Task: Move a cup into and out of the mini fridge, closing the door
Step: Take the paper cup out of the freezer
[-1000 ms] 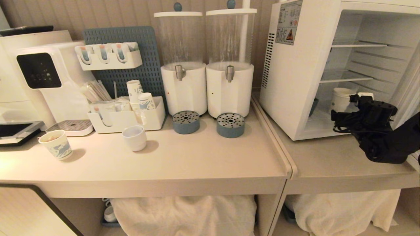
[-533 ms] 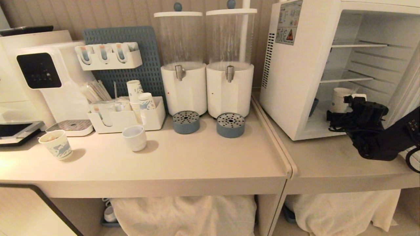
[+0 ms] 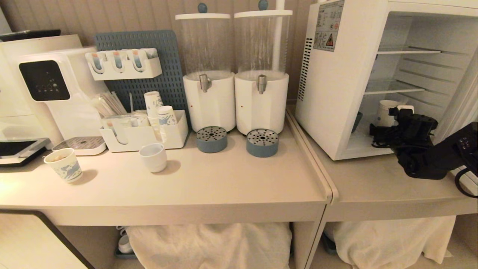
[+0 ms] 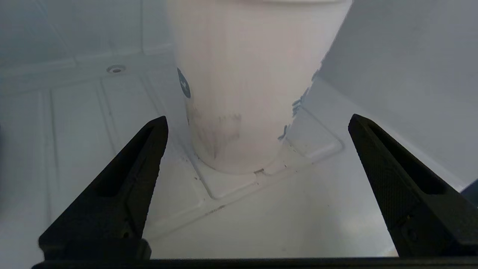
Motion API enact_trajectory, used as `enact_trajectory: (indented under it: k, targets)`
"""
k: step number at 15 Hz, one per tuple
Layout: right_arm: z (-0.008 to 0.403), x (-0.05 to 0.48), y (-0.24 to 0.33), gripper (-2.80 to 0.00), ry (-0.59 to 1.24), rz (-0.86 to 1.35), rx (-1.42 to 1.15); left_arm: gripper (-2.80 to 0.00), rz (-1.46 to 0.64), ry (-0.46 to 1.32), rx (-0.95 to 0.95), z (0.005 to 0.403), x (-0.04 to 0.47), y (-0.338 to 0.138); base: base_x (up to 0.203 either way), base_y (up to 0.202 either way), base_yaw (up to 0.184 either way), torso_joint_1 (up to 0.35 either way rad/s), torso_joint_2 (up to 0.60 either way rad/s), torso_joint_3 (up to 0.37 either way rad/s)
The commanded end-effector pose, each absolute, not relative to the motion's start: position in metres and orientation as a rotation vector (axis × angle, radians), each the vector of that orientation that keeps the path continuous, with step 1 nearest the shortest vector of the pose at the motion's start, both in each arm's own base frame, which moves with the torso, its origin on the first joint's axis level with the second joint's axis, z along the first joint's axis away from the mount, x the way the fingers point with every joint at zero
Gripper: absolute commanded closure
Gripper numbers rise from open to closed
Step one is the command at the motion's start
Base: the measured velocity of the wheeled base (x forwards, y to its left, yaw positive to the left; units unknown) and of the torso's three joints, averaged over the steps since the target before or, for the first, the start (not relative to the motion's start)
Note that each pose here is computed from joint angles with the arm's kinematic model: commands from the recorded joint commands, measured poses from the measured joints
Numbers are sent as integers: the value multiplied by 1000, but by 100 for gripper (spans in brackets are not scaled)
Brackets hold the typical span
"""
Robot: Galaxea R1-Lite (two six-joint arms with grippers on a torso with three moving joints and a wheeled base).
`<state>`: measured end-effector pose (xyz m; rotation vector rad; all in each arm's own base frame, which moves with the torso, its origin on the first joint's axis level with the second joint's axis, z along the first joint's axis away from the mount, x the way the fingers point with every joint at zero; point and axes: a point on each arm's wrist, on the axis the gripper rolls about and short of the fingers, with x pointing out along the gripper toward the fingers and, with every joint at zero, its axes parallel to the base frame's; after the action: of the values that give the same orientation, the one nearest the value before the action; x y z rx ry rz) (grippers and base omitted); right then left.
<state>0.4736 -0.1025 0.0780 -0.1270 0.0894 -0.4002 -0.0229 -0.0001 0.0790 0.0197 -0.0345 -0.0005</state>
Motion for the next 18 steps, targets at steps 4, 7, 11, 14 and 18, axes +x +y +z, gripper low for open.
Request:
enact_trajectory:
  k: [4,7,11,14,18]
  targets:
    - [79,475,-104,0,85,-405,-128,0,-1,-15,20,74,-21,0,0,0,0,0,0,0]
    - [77,474,-103,0,94,-403,-128,0,-1,-16,20,74,-21,0,0,0,0,0,0,0]
    - [75,465,-105,0,116,-393,-126,0,-1,-18,22,74,-21,0,0,0,0,0,0,0]
    - [90,441,-109,0,133,-340,-115,0,-3,-18,31,74,-21,0,0,0,0,0,0,0]
    - [113,405,-109,0,146,-286,-100,0,-3,-15,31,74,-21,0,0,0,0,0,0,0]
